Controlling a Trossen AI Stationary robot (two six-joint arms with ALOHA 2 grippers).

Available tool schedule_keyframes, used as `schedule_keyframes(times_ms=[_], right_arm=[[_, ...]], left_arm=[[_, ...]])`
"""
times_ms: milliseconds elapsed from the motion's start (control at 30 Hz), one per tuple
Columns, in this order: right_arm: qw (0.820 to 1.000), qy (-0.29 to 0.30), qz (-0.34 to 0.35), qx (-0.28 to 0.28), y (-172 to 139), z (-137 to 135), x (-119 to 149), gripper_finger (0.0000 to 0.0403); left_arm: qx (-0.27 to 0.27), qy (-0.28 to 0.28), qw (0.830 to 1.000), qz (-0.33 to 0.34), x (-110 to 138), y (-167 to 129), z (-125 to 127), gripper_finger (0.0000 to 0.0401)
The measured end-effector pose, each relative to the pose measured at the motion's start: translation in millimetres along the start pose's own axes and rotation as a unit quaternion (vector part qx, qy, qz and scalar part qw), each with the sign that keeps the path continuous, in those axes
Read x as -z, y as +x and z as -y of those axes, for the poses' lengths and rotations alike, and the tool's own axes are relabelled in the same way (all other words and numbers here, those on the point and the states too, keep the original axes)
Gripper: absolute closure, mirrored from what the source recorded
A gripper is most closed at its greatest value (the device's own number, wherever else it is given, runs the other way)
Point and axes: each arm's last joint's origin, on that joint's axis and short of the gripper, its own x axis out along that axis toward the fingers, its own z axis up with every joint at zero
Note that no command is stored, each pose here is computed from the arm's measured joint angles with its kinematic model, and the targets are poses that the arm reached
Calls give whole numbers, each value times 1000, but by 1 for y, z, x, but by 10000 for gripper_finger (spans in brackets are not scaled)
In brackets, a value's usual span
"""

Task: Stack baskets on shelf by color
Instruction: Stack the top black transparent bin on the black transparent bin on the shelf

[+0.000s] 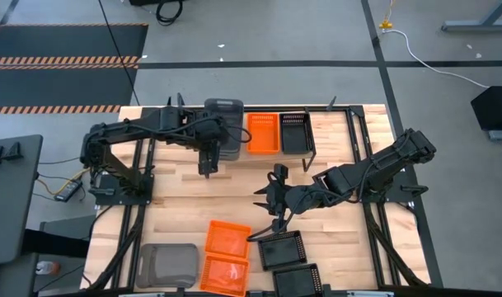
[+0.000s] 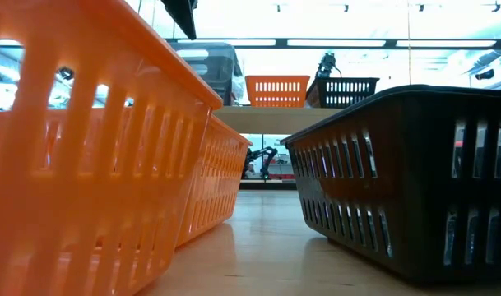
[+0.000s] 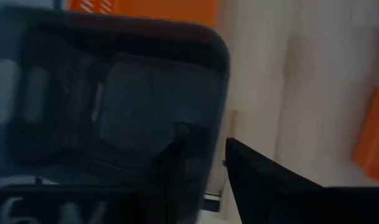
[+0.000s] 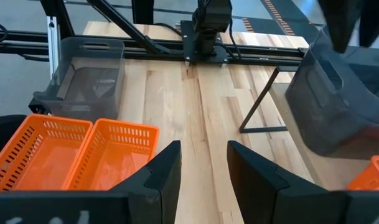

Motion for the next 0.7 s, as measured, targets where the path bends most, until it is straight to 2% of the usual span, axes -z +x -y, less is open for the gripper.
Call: schedule_keyframes(times_ms=[400,700], right_arm=[[1000,7,-9,-13,-1,-1,2,266],[1000,4,-13,-12,-1,-1,3,266]], left_arm=[[20,-2,999,-30,-7,18,12,279],[20,-18,999,-41,0,9,10,282]])
